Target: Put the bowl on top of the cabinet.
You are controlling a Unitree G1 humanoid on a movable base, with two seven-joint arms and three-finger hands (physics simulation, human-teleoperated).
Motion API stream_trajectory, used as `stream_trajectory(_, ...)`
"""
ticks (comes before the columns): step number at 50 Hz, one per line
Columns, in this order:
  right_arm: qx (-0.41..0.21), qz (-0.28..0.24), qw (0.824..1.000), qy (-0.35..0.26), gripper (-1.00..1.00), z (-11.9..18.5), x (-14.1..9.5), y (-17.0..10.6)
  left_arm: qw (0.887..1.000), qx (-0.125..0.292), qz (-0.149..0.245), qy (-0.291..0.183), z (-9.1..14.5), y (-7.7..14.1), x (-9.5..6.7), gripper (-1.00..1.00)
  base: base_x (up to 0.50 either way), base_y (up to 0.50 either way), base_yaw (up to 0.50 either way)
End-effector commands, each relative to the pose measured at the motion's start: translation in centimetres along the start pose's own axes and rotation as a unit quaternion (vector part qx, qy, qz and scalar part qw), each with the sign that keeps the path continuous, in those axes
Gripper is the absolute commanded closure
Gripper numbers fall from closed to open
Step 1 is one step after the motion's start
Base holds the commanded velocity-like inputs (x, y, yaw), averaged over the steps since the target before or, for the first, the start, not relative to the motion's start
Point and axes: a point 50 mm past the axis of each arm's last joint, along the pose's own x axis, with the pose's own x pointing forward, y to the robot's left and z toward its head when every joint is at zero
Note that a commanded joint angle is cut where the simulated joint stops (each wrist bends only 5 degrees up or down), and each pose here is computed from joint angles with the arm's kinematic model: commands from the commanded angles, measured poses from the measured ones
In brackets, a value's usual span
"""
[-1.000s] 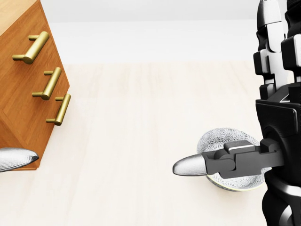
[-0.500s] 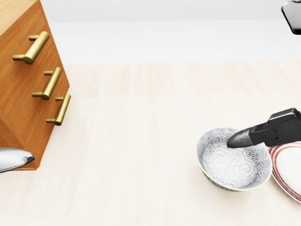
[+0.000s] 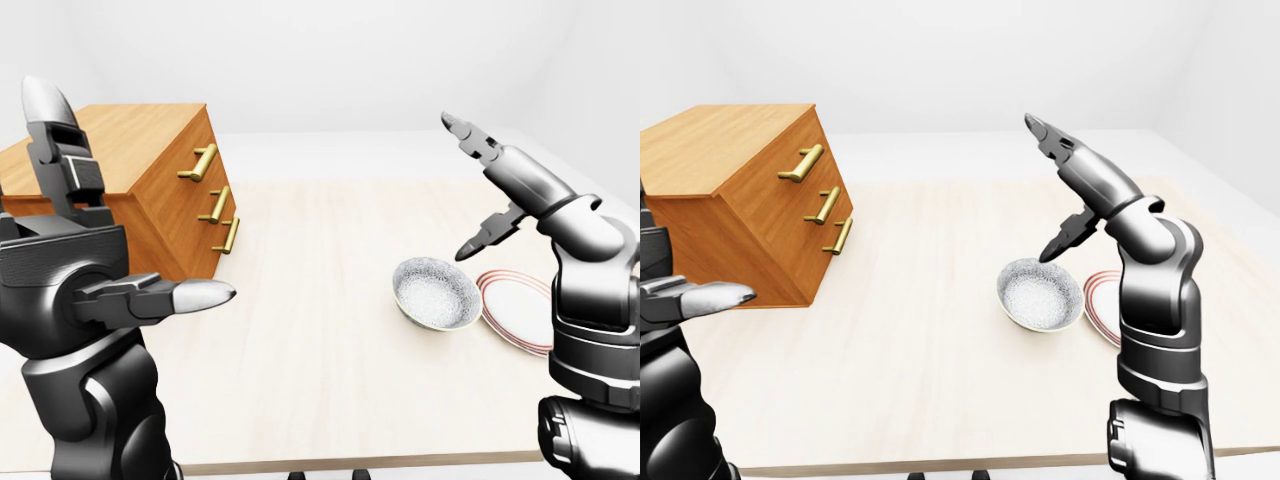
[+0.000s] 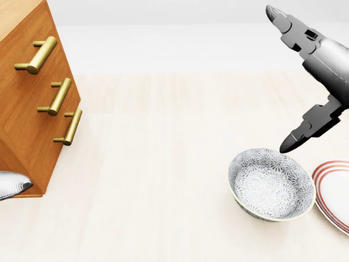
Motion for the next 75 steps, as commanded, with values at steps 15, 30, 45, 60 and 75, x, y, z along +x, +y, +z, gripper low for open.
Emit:
stream_trajectory(15,0.097,0.140,0.976,0.136,-1.00,-6.4,2.0,8.0,1.000,0.002,0.002,0.002,-0.2,0.0,0.1,-1.00,0.00,0.00,0.00)
stream_trajectory(30,0.168,0.227,0.925,0.254,-1.00,-12.4,1.9,11.4,1.000,-0.002,0.003,-0.014,0.6,0.1,0.2,-1.00,0.00,0.00,0.00)
stream_trajectory(45,0.174,0.227,0.926,0.245,-1.00,-12.2,2.0,11.3,1.000,-0.001,0.003,-0.025,1.1,0.1,0.2,-1.00,0.00,0.00,0.00)
stream_trajectory(60,0.172,0.221,0.929,0.241,-1.00,-12.0,2.0,10.8,1.000,-0.001,0.002,-0.024,1.1,0.0,0.1,-1.00,0.00,0.00,0.00)
stream_trajectory(75,0.174,0.221,0.929,0.240,-1.00,-12.2,2.1,10.5,1.000,-0.003,0.002,-0.029,1.4,0.0,0.2,-1.00,0.00,0.00,0.00)
